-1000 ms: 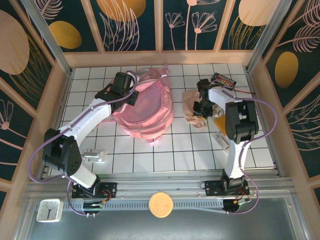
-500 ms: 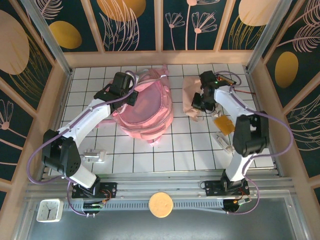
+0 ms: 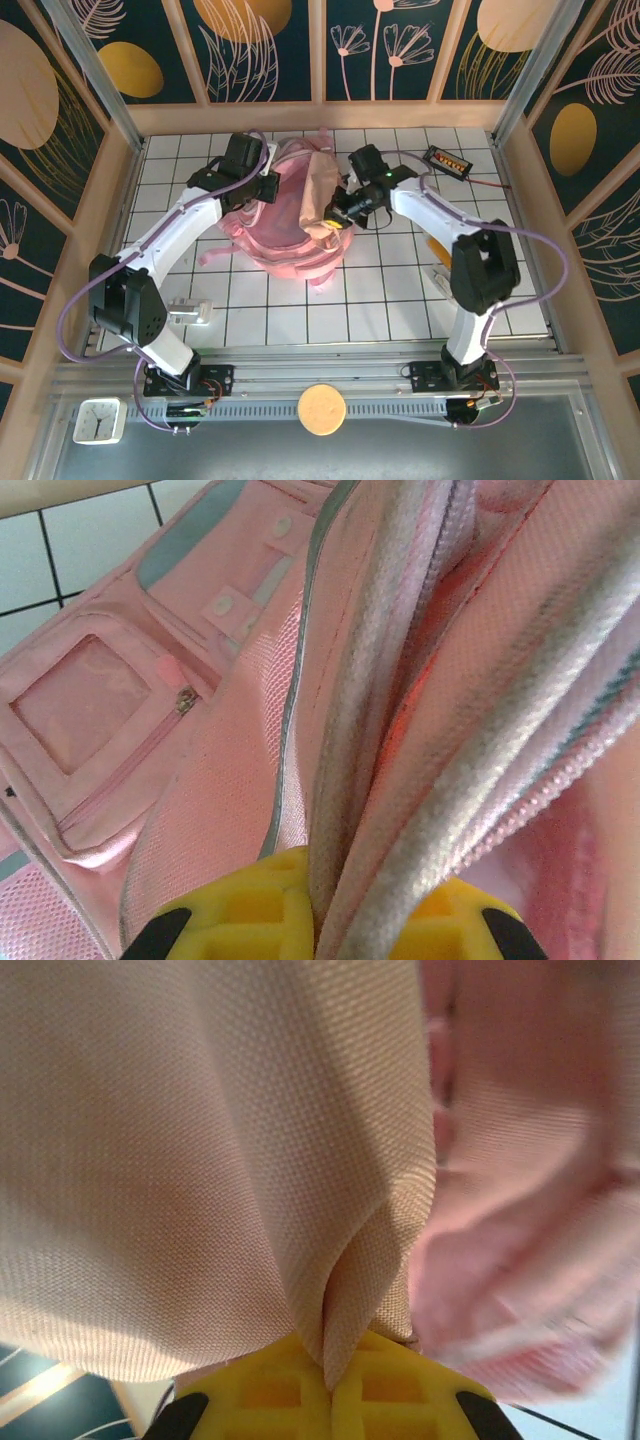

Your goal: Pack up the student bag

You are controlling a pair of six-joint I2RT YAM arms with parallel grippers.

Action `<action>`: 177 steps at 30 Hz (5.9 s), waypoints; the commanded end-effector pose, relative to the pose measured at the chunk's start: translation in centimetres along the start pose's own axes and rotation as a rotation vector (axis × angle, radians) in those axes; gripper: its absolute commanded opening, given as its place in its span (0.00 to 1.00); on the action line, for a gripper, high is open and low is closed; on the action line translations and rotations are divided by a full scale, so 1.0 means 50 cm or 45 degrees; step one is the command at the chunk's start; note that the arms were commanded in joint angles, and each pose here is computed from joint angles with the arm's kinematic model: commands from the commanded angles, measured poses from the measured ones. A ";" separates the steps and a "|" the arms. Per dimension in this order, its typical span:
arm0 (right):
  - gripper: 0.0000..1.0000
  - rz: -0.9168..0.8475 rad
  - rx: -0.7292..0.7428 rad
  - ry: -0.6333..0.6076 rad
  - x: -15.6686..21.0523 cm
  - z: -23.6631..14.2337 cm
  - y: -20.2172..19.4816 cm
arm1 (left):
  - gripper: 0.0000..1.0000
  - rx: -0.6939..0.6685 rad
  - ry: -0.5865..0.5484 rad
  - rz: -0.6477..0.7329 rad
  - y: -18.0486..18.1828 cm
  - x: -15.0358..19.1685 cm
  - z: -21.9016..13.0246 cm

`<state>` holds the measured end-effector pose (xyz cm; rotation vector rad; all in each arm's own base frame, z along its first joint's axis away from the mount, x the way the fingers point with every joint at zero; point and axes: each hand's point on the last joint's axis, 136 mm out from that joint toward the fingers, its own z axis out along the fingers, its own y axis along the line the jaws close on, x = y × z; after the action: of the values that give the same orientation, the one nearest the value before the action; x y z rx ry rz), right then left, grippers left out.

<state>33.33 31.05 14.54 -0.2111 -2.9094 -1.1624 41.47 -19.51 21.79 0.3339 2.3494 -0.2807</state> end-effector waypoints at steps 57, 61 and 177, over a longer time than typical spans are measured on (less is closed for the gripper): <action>0.00 -0.189 -0.673 -0.068 -0.146 0.038 0.221 | 0.00 0.119 -0.337 -0.072 -0.050 -0.150 -0.079; 0.00 -0.186 -0.776 -0.070 -0.170 0.078 0.242 | 0.00 0.124 -0.323 -0.073 -0.051 -0.143 -0.077; 0.58 -0.292 -0.290 -0.216 0.005 -0.098 0.041 | 0.00 0.218 -0.630 -0.118 -0.046 -0.093 -0.123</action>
<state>34.47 32.78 22.39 0.0489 -2.8288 -1.9158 38.82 -20.07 24.01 0.2593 2.0627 -0.4814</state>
